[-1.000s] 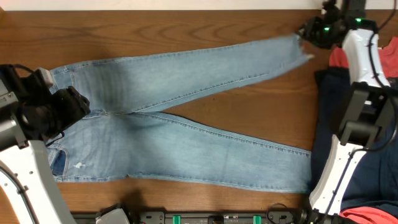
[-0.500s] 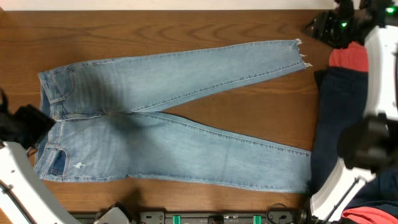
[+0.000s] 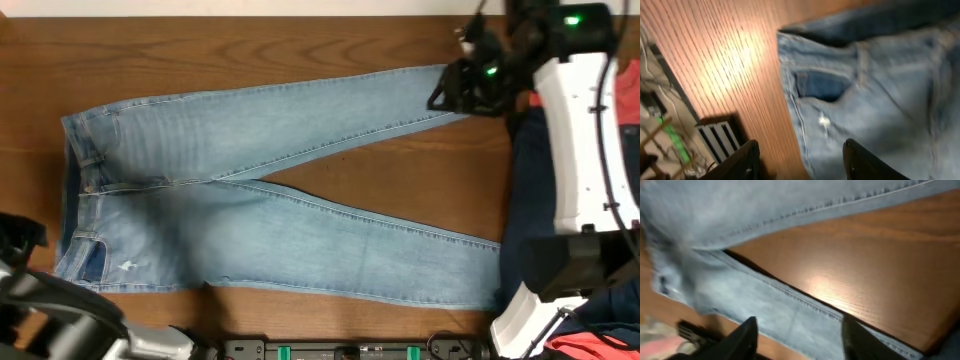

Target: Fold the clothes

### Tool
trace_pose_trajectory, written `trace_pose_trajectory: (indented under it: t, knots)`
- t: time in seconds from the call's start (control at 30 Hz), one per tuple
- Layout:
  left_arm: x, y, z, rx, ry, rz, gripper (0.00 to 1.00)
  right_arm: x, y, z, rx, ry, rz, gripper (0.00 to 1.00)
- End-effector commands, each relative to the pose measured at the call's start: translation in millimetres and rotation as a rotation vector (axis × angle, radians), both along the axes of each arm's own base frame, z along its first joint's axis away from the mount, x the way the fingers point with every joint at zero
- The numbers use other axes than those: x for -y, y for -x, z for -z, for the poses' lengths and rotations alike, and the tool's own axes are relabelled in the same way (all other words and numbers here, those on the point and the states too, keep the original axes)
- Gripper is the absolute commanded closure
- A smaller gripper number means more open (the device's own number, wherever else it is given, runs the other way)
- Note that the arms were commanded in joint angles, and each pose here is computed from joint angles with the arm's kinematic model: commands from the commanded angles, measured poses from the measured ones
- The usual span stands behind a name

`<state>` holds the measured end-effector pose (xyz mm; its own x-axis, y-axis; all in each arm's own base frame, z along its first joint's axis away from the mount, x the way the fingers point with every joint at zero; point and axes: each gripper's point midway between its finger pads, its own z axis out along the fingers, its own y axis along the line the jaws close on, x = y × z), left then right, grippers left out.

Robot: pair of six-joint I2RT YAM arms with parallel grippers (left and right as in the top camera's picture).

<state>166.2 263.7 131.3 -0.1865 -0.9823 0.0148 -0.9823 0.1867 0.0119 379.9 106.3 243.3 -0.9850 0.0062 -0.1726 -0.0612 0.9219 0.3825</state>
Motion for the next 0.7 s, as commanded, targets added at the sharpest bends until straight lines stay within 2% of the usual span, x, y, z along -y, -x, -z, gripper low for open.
trace_pose_trajectory:
  t: [0.0, 0.07, 0.37, 0.57, 0.67]
  knots:
    - [-9, 12, 25, -0.050, 0.055, -0.043, 0.45, -4, 4, 7, -0.007, 0.092, -0.007, 0.51]
    - [-15, 13, 40, -0.062, 0.076, -0.057, 0.46, -10, 5, 10, -0.011, 0.114, 0.000, 0.51]
    - [-21, 12, 101, -0.123, 0.190, -0.027, 0.73, -12, 8, 40, -0.086, 0.133, 0.071, 0.51]
    - [-26, 8, 121, -0.108, 0.184, 0.020, 0.72, -8, 23, 75, -0.189, 0.157, 0.079, 0.52]
    - [-27, 7, 128, -0.099, 0.168, 0.032, 0.61, -7, 33, 93, -0.245, 0.164, 0.082, 0.53]
